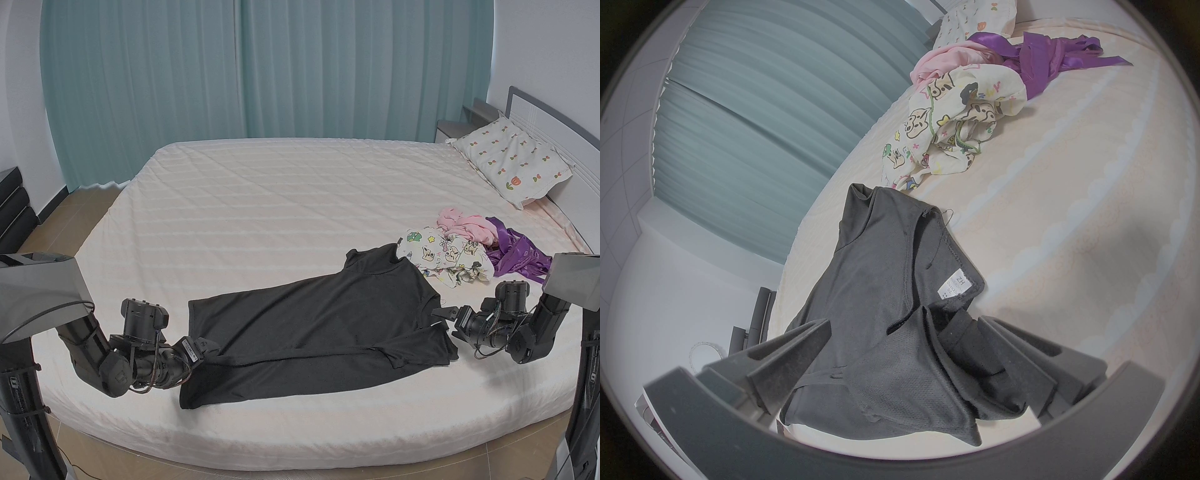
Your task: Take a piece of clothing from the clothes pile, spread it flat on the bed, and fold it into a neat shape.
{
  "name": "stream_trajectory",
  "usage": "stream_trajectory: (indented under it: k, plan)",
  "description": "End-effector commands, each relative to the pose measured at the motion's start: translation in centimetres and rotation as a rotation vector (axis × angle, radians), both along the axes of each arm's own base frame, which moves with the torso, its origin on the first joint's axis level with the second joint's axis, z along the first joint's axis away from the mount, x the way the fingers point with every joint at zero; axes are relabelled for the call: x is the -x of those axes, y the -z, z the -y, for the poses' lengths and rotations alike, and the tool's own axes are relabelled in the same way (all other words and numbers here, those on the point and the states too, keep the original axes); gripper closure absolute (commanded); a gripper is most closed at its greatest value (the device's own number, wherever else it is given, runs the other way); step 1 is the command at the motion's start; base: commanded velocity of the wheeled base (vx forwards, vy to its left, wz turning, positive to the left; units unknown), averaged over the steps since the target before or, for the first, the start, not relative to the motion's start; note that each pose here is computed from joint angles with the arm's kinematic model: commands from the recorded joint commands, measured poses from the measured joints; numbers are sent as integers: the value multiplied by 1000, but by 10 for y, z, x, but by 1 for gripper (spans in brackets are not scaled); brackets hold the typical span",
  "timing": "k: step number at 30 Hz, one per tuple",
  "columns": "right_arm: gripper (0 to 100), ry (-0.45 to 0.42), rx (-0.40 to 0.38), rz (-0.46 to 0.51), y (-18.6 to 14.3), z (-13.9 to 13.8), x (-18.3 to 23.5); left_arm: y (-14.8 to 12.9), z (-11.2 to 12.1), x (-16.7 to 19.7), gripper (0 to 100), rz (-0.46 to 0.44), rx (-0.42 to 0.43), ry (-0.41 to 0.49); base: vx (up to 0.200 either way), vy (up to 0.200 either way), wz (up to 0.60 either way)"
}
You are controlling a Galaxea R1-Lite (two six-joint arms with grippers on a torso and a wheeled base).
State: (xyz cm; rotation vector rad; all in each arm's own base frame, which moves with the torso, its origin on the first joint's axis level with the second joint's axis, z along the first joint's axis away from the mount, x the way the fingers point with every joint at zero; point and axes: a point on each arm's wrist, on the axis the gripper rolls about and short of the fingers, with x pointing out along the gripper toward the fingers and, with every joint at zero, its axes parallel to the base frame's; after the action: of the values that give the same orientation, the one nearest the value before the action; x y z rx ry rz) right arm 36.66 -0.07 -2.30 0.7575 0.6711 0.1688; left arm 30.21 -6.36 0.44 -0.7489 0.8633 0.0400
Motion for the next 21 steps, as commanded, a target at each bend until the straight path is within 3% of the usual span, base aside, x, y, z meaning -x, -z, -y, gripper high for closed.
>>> stream_trajectory:
  k: [1, 6, 13, 21]
  plan:
    - [0, 0, 0, 1, 0, 0, 0, 5, 11, -12, 0, 8, 2, 1, 0, 0, 0]
    - [0, 0, 0, -1, 0, 0, 0, 10, 18, -17, 0, -9, 39, -23, 0, 0, 0]
    - [0, 0, 0, 1, 0, 0, 0, 14, 21, -22, 0, -19, 25, -27, 0, 0, 0]
    - [0, 0, -1, 19, -7, 0, 0, 35, 20, -45, 0, 24, -109, -179, 0, 0, 0]
